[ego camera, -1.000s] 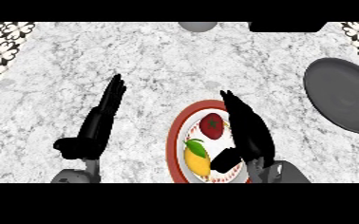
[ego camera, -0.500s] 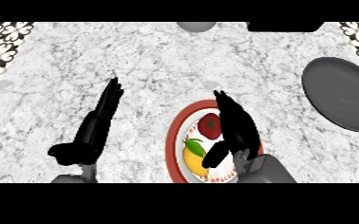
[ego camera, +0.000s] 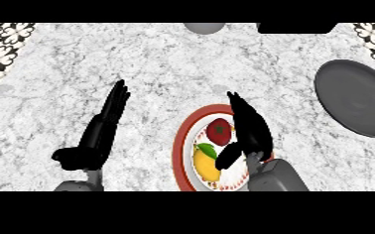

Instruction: Pick the tomato from the plate and place it in the pan

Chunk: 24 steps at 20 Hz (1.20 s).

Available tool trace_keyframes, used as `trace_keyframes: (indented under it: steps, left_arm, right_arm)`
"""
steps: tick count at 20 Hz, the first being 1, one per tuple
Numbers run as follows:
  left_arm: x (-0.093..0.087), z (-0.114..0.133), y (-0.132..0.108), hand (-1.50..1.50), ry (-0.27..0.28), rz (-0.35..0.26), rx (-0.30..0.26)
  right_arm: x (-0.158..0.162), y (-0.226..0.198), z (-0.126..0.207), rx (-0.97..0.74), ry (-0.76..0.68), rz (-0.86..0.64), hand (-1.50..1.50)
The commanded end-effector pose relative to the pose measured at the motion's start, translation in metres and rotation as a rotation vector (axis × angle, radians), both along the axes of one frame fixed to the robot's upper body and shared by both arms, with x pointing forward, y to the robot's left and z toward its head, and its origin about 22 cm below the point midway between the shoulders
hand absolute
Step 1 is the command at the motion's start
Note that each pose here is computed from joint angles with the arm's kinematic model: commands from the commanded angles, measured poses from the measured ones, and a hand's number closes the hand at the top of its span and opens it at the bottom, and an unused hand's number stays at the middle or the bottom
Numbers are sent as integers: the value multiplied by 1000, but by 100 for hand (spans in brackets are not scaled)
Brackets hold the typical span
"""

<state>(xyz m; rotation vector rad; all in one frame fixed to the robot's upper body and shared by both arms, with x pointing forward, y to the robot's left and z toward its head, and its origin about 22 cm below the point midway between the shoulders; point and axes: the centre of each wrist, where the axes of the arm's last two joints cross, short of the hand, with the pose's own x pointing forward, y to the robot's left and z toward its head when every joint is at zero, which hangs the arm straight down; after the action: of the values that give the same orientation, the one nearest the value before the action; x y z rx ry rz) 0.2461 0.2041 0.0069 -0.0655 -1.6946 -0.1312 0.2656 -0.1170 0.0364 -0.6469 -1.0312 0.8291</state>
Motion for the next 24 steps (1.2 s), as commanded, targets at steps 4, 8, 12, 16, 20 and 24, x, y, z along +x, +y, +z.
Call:
trace_keyframes:
  steps: [4,8,12,16,20,24]
  left_arm:
    - [1,-2,9,0,-9,-10,-20]
    - [7,0,4,0,-7,-5,-5]
    - [-1,11,4,0,-11,25,-1]
    - [-5,3,-1,0,-9,8,19]
    - [-3,-3,-1,0,-7,4,2]
    - [-1,-3,1,0,17,-15,0]
  right_arm:
    - [13,11,-22,-21,63,-28,-150]
    - [14,14,-44,-55,139,84,150]
    - [24,-4,-47,-135,105,135,150]
    - [11,20,-57,-153,67,141,150]
    - [20,20,-39,-181,-1,98,150]
    - [12,8,-26,-194,-138,48,150]
